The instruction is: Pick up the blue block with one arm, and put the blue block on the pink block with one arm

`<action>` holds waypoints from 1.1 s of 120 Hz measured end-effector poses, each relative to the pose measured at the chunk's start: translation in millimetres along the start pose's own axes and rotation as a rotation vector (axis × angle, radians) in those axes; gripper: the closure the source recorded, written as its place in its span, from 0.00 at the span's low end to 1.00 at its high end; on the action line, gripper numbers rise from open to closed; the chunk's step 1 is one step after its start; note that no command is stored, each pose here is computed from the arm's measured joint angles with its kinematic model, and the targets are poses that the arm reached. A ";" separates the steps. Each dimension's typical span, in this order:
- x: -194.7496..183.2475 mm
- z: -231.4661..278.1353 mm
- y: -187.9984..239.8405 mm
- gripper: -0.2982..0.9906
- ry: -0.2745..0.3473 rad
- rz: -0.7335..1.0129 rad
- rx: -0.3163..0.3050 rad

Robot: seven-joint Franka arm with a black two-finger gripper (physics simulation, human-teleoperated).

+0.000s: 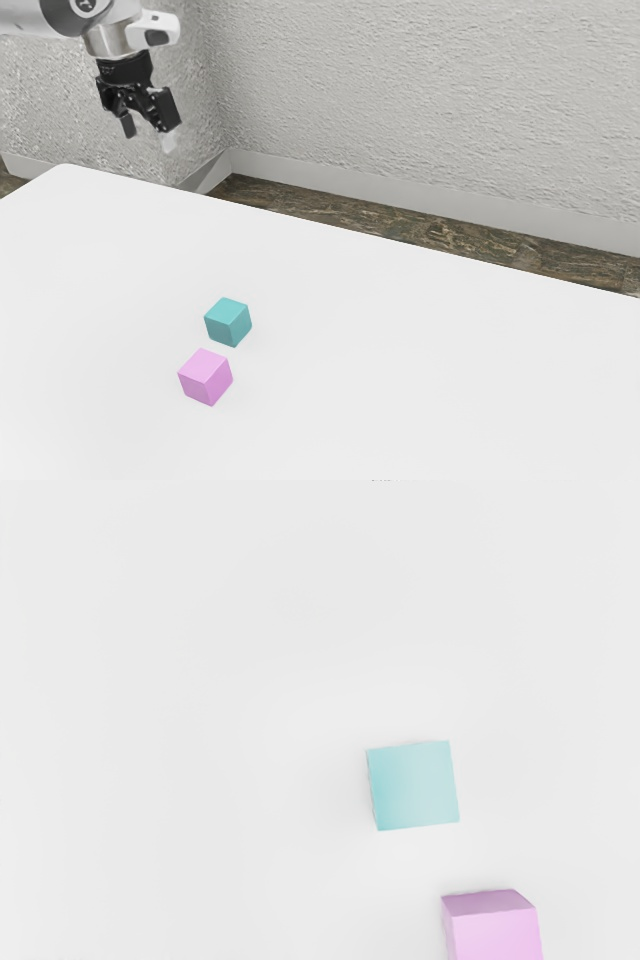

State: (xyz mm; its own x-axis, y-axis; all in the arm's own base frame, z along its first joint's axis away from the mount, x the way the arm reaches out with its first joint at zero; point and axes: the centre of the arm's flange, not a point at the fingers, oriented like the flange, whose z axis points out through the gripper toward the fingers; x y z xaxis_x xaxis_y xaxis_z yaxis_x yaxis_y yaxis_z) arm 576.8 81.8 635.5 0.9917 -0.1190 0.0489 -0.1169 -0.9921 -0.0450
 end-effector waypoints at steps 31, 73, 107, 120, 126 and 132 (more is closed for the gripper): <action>-3.7 -10.9 13.0 0.23 0.005 0.001 -0.001; -46.4 90.1 78.0 0.23 -0.031 0.309 0.032; -11.9 159.7 74.6 0.23 -0.018 0.715 0.030; 2.8 196.2 70.3 0.23 -0.009 0.839 0.013; 8.6 215.6 67.5 0.23 -0.008 0.890 0.004; 13.0 235.8 65.6 0.23 -0.012 0.941 -0.009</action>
State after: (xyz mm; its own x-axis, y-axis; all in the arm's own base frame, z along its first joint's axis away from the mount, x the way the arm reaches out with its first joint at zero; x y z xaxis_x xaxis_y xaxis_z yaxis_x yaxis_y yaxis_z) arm 594.8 24.3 397.9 0.4903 -0.8715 -0.0141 -0.8707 -0.4890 -0.0534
